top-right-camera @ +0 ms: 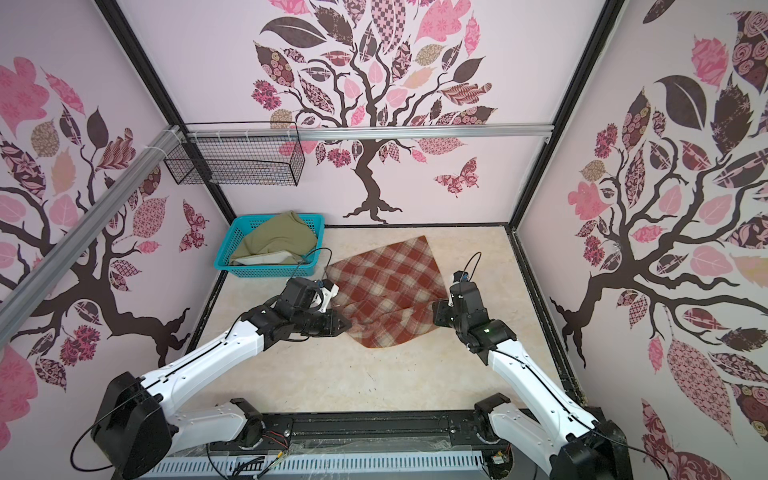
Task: Fold and stack the skirts
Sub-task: 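Lay the skirt flat on the table with both grippers and release, then move both grippers onto the near corners of the flat skirt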
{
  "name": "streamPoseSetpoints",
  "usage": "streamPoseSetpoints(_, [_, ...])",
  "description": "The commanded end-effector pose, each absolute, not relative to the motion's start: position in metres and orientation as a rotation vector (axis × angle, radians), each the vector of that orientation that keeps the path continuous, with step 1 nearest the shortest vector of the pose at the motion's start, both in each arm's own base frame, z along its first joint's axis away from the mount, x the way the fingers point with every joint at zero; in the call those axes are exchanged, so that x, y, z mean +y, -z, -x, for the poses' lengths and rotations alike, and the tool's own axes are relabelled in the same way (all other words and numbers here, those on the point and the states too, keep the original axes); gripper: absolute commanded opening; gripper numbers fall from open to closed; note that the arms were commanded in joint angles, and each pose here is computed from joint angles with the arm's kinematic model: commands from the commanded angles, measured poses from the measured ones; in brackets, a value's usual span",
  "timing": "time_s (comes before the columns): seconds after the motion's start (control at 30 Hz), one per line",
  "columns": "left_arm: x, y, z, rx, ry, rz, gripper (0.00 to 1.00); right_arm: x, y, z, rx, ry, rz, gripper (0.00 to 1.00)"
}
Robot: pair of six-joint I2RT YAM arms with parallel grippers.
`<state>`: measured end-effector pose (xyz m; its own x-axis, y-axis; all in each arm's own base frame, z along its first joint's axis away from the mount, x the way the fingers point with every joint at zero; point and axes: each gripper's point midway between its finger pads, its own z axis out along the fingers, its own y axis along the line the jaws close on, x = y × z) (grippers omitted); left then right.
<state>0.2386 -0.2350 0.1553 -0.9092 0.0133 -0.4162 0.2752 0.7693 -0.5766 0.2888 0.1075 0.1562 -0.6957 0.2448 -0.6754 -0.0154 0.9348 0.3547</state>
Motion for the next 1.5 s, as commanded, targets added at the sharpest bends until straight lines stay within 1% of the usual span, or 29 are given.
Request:
streamPoseSetpoints(0.0, [-0.222, -0.173, -0.240, 2.517, 0.852, -0.211, 0.32, 0.116, -0.184, -0.287, 2.265, -0.493, -0.147, 0.50])
streamPoseSetpoints(0.1, [-0.220, -0.181, -0.246, 2.496, 0.813, -0.218, 0.33, 0.117, -0.202, -0.285, 2.223, -0.515, -0.131, 0.53])
streamPoseSetpoints(0.2, [-0.223, -0.182, -0.256, 2.490, 0.783, -0.235, 0.33, 0.119, -0.205, -0.284, 2.217, -0.531, -0.124, 0.54])
streamPoseSetpoints(0.37, [-0.221, -0.170, -0.283, 2.481, 0.674, -0.194, 0.32, 0.127, -0.189, -0.278, 2.253, -0.555, -0.117, 0.53])
streamPoseSetpoints(0.47, [-0.224, -0.159, -0.300, 2.475, 0.673, -0.160, 0.31, 0.132, -0.168, -0.273, 2.293, -0.585, -0.125, 0.51])
streamPoseSetpoints(0.5, [-0.226, -0.154, -0.305, 2.478, 0.678, -0.149, 0.30, 0.134, -0.159, -0.271, 2.311, -0.596, -0.127, 0.48])
streamPoseSetpoints(0.53, [-0.229, -0.150, -0.310, 2.481, 0.686, -0.147, 0.30, 0.135, -0.151, -0.270, 2.326, -0.606, -0.134, 0.46])
streamPoseSetpoints(0.57, [-0.232, -0.145, -0.313, 2.485, 0.696, -0.156, 0.29, 0.136, -0.142, -0.268, 2.341, -0.617, -0.144, 0.40])
streamPoseSetpoints(0.6, [-0.235, -0.139, -0.316, 2.494, 0.697, -0.170, 0.29, 0.138, -0.131, -0.267, 2.360, -0.630, -0.153, 0.29])
streamPoseSetpoints(0.7, [-0.241, -0.118, -0.320, 2.534, 0.695, -0.185, 0.28, 0.140, -0.105, -0.263, 2.434, -0.634, -0.174, 0.03])
streamPoseSetpoints(0.73, [-0.240, -0.109, -0.319, 2.558, 0.688, -0.178, 0.28, 0.140, -0.099, -0.263, 2.453, -0.627, -0.188, 0.00])
streamPoseSetpoints(0.93, [-0.241, -0.072, -0.315, 2.675, 0.681, -0.130, 0.26, 0.141, -0.070, -0.267, 2.485, -0.626, -0.266, 0.00])
streamPoseSetpoints(1.2, [-0.243, -0.059, -0.306, 2.706, 0.724, -0.096, 0.26, 0.134, -0.029, -0.280, 2.597, -0.509, -0.345, 0.00])
streamPoseSetpoints(1.47, [-0.236, -0.035, -0.281, 2.768, 0.701, -0.054, 0.26, 0.131, -0.011, -0.305, 2.617, -0.517, -0.440, 0.00])
